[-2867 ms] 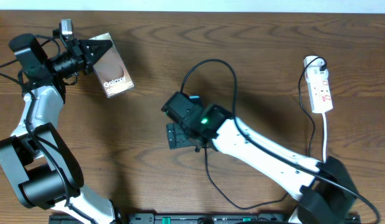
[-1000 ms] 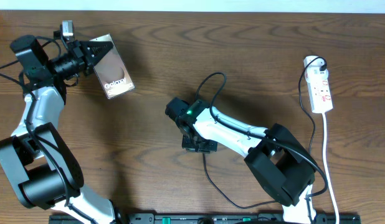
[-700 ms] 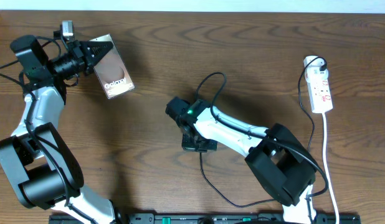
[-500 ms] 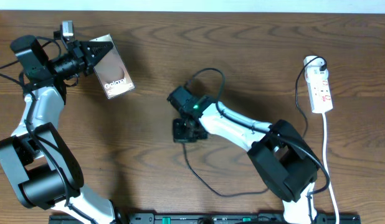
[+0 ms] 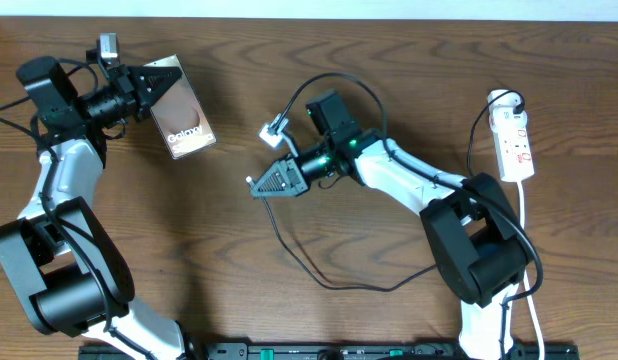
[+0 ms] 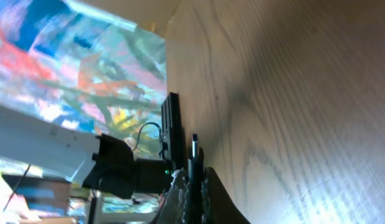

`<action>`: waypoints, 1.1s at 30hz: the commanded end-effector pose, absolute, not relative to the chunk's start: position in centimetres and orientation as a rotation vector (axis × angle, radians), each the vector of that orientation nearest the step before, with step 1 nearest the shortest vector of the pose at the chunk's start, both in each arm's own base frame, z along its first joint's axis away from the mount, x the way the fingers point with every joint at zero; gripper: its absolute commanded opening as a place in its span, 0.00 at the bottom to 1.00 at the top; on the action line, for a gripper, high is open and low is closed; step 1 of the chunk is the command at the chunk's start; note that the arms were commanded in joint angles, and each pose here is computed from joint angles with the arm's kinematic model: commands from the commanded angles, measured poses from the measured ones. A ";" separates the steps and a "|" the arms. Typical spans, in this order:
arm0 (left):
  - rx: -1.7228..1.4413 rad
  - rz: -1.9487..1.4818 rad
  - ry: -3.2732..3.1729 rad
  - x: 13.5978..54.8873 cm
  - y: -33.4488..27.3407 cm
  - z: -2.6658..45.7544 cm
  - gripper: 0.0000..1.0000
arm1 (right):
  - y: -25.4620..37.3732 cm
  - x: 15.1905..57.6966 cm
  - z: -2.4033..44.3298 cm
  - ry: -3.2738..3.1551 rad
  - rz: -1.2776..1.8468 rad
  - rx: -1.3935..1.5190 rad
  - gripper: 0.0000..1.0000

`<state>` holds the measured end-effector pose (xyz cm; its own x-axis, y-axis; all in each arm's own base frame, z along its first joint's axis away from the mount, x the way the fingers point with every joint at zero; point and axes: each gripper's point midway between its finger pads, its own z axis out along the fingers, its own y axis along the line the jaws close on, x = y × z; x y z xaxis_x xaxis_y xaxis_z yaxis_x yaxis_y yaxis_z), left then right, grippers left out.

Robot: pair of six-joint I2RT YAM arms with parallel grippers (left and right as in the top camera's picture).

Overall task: Plug charger to phone and switch on socket
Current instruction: 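Lift the cable plug with the right gripper toward the phone's bottom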

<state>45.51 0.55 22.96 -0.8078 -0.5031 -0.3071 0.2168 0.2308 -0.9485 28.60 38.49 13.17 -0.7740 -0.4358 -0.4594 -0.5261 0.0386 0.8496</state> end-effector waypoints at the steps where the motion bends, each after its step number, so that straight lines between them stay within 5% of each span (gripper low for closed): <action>1: -0.207 -1.647 1.928 44.8 0.2 23.9 0.07 | 37.6 29.2 14.1 2.024 1.985 -1.099 0.01; 11: -0.166 -1.645 1.943 45.2 -2.1 23.8 0.08 | 38.1 29.9 10.3 2.006 2.257 -1.069 0.01; 20: -0.167 -1.532 1.929 47.2 -3.8 23.8 0.07 | 39.7 30.7 14.0 1.865 2.181 -1.150 0.01; 33: -0.123 -1.487 1.782 48.9 -5.0 27.8 0.07 | 40.1 34.0 16.6 1.877 2.141 -0.899 0.01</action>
